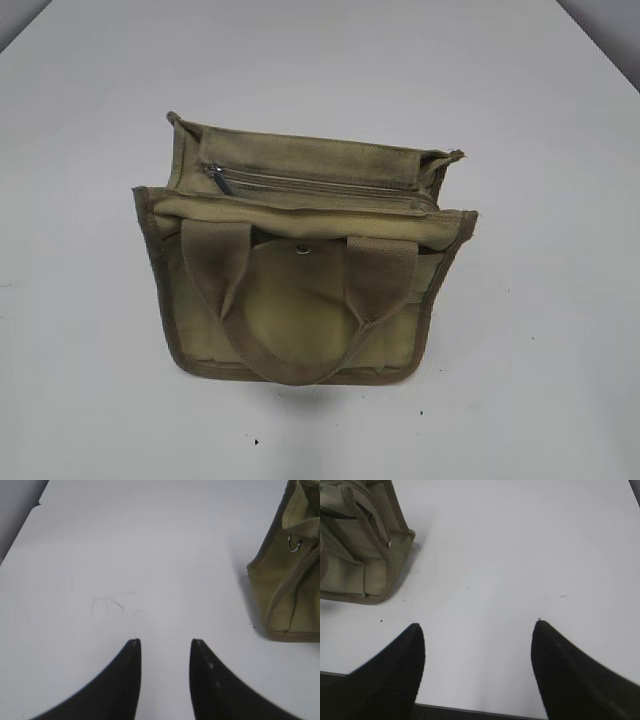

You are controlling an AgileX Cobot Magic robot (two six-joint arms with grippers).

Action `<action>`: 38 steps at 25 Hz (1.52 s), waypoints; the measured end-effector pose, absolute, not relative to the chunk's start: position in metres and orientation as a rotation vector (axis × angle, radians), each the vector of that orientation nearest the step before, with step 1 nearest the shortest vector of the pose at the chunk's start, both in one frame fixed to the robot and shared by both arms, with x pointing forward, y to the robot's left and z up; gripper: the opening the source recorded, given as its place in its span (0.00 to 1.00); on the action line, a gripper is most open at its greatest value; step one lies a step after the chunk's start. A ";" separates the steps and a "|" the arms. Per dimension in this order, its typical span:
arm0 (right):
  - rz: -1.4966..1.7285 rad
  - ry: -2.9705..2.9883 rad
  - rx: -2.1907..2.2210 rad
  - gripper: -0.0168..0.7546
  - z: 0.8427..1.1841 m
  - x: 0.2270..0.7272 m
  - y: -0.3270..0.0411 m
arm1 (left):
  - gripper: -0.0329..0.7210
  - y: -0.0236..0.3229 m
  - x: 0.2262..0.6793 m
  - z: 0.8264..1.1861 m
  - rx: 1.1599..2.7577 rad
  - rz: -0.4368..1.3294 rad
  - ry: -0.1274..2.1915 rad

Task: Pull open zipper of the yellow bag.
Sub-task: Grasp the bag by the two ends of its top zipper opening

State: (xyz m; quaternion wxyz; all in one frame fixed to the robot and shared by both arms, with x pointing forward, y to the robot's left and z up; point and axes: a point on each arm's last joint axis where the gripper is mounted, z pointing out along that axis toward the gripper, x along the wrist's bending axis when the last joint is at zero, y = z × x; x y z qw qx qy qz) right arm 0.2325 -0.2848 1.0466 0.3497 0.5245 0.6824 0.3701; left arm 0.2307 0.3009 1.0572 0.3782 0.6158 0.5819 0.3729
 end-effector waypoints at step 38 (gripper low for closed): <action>0.959 1.768 1.359 0.70 1.047 0.232 -0.285 | 0.40 0.285 0.315 1.119 1.287 0.800 1.362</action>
